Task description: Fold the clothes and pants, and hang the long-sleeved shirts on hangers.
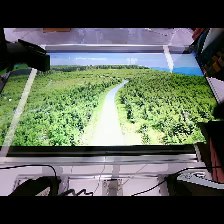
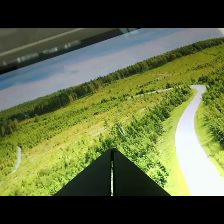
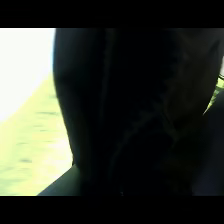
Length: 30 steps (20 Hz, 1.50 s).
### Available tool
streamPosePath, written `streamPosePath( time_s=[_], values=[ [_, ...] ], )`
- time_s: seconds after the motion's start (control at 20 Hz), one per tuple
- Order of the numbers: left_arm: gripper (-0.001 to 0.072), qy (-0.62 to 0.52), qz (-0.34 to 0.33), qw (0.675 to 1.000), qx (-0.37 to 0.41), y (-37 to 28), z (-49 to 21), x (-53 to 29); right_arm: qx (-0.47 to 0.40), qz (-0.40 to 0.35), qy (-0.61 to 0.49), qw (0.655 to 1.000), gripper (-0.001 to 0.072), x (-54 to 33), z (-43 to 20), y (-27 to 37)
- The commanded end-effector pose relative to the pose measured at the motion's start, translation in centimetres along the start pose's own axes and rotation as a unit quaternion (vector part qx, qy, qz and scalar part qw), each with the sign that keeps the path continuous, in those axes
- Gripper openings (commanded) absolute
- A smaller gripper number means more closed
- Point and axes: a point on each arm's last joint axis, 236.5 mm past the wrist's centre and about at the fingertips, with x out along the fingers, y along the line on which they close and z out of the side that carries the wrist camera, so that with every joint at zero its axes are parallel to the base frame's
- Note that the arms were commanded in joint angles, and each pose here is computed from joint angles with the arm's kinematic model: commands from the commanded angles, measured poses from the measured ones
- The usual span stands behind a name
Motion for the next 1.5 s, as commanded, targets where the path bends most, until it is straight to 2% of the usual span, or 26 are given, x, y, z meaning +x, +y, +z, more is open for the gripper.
streamPosePath(
  time_s=[0.0, 0.2, 0.4, 0.45, 0.5, 0.6, 0.65, 0.85, 0.95, 1.0, 1.05, 1.1, 1.15, 1.25, 1.35, 1.45],
  values=[
    [0.0007, -0.001, 0.000, 1.000, -0.001, 0.0, 0.0, -0.2, 0.110, -0.167, 0.056, 0.978, 0.0018, -1.8, -3.3, -12.1],
    [0.0007, 0.003, -0.001, 1.000, 0.000, 0.0, -0.2, -0.2, 0.176, -0.277, 0.083, 0.941, 0.0018, -5.5, -5.9, -18.2],
    [0.0007, 0.008, -0.001, 1.000, 0.000, -0.1, -0.4, -0.2, 0.219, -0.326, 0.095, 0.915, 0.0022, -7.7, -7.6, -21.1],
    [0.0007, 0.010, -0.002, 1.000, 0.000, -0.1, -0.5, -0.2, 0.241, -0.337, 0.087, 0.906, 0.0106, -8.1, -7.7, -21.7],
    [0.0007, 0.012, -0.002, 1.000, 0.002, -0.1, -0.6, -0.2, 0.258, -0.347, 0.080, 0.898, 0.0266, -8.6, -7.9, -22.3],
    [0.0007, 0.012, -0.002, 1.000, 0.002, -0.1, -0.6, -0.2, 0.277, -0.354, 0.071, 0.890, 0.0655, -9.1, -7.9, -23.1],
    [0.0007, 0.012, -0.002, 1.000, 0.002, -0.1, -0.6, -0.2, 0.281, -0.355, 0.065, 0.889, 0.0701, -9.3, -7.7, -23.4],
    [0.0007, 0.012, -0.002, 1.000, 0.002, -0.1, -0.6, -0.2, 0.277, -0.352, 0.054, 0.893, 0.0690, -9.2, -7.2, -23.6],
    [0.0007, 0.012, -0.002, 1.000, 0.002, -0.1, -0.6, -0.2, 0.261, -0.330, 0.052, 0.905, 0.0681, -8.4, -6.6, -22.9],
    [0.0007, 0.012, -0.002, 1.000, 0.002, -0.1, -0.6, -0.2, 0.252, -0.305, 0.048, 0.917, 0.0572, -7.7, -6.0, -22.0],
    [0.0007, 0.012, -0.002, 1.000, 0.002, -0.1, -0.6, -0.2, 0.244, -0.268, 0.044, 0.931, 0.0359, -6.7, -5.4, -20.7],
    [0.0007, 0.012, -0.002, 1.000, 0.002, -0.1, -0.6, -0.2, 0.241, -0.232, 0.038, 0.942, 0.0192, -5.8, -4.7, -19.3],
    [0.0007, 0.012, -0.002, 1.000, 0.002, -0.1, -0.6, -0.2, 0.235, -0.187, 0.036, 0.953, 0.0109, -4.9, -4.0, -17.4],
    [0.0007, 0.012, -0.002, 1.000, 0.002, -0.1, -0.6, -0.2, 0.207, -0.076, 0.036, 0.975, 0.0020, -3.4, -2.7, -12.3],
    [0.0007, 0.012, -0.002, 1.000, 0.002, -0.1, -0.6, -0.2, 0.174, 0.052, 0.016, 0.983, 0.0020, -3.3, -0.8, -5.6],
    [0.0007, 0.012, -0.002, 1.000, 0.002, -0.1, -0.6, -0.2, 0.109, 0.177, -0.004, 0.978, 0.0019, -5.2, 0.1, 2.8]
  ],
)
